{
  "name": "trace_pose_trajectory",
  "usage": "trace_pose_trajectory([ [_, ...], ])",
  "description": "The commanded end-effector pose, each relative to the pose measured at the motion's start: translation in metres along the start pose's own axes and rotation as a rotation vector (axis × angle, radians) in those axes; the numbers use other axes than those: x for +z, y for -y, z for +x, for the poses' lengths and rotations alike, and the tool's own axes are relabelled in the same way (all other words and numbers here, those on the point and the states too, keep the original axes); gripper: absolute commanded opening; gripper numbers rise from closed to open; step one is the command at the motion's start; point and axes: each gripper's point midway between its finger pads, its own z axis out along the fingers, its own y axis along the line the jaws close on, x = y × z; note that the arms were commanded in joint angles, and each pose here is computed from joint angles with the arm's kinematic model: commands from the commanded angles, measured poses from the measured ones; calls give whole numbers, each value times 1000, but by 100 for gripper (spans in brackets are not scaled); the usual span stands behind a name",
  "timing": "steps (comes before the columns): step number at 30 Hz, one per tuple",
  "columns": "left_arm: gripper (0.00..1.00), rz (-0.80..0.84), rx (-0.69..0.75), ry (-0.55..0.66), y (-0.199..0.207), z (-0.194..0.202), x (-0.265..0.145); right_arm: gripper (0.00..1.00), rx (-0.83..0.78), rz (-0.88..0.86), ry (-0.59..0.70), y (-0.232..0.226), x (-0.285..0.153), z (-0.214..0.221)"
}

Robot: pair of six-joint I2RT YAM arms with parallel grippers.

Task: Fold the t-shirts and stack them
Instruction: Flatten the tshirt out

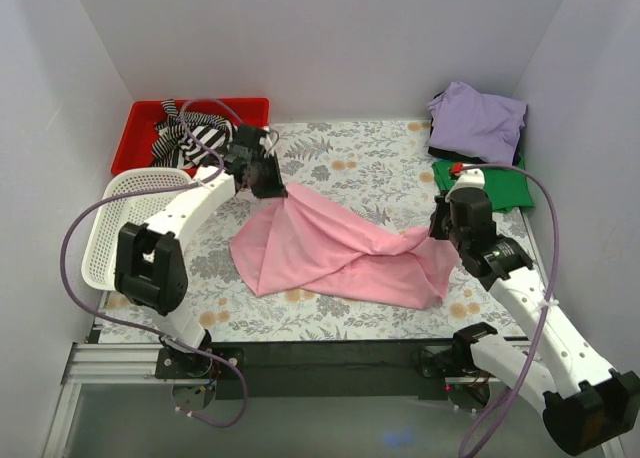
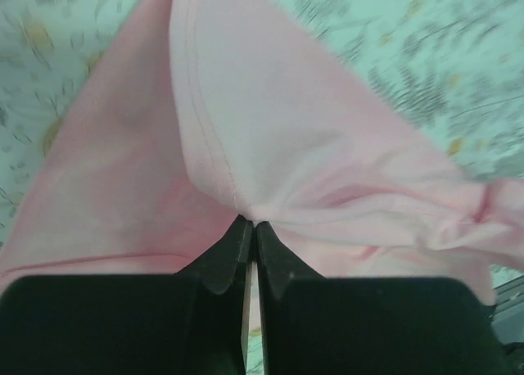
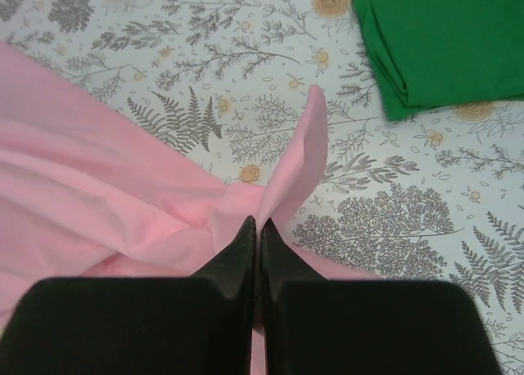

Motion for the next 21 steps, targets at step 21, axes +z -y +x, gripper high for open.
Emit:
trace_pose_trajectory([
  [21,0,690,247,939,106,52,-531,1,76,-161,880,41,-327,-182],
])
